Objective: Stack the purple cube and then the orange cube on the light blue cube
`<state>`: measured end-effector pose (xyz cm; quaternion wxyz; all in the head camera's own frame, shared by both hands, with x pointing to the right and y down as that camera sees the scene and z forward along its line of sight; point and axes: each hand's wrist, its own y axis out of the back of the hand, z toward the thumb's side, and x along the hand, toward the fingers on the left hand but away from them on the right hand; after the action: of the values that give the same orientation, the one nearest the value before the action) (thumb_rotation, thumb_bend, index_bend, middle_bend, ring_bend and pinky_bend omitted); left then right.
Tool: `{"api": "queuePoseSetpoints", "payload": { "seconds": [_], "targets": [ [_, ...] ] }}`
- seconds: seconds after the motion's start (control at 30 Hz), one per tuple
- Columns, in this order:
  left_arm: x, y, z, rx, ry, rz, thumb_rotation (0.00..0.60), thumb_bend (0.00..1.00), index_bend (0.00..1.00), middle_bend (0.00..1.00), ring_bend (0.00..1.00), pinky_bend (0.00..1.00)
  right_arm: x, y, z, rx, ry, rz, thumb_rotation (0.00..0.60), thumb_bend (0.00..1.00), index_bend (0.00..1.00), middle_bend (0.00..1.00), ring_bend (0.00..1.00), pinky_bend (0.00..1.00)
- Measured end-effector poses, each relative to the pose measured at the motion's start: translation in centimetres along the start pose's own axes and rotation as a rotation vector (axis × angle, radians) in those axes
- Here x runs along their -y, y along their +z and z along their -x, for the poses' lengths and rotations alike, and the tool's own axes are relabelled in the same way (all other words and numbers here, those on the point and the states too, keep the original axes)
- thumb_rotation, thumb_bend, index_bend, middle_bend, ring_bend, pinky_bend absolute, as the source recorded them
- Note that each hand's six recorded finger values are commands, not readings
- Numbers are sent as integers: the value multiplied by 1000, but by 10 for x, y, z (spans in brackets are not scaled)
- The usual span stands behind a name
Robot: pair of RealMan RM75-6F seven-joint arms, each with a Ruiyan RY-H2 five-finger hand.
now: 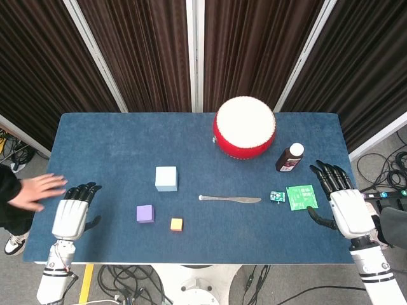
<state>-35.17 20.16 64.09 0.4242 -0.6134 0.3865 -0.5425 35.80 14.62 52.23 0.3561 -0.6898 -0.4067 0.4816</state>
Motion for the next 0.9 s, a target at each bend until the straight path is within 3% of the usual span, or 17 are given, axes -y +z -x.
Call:
{"api": "queuePoseSetpoints", "payload": {
  "seconds": [0.37, 0.5, 0.73, 0.9],
  "targets": [
    [-3, 2, 0, 5, -5, 3, 600, 132, 300, 332, 263, 306, -1, 0, 1, 1, -1, 4, 600, 215, 0, 0, 0, 0],
    [-7, 5, 1, 13, -14, 6, 600, 132, 291, 332, 264, 354, 0, -1, 2, 7, 6, 4, 600, 216, 0, 0, 0, 0],
    [-8, 16, 13, 23, -90, 72, 600, 132, 281, 332, 264, 401, 0, 0, 1, 0, 5, 3, 600, 215, 0, 0, 0, 0],
    [-8, 39, 21, 93, -121, 82, 600, 133, 281, 332, 264, 402, -1, 0, -1, -4, 3, 12, 600, 215, 0, 0, 0, 0]
  ]
}}
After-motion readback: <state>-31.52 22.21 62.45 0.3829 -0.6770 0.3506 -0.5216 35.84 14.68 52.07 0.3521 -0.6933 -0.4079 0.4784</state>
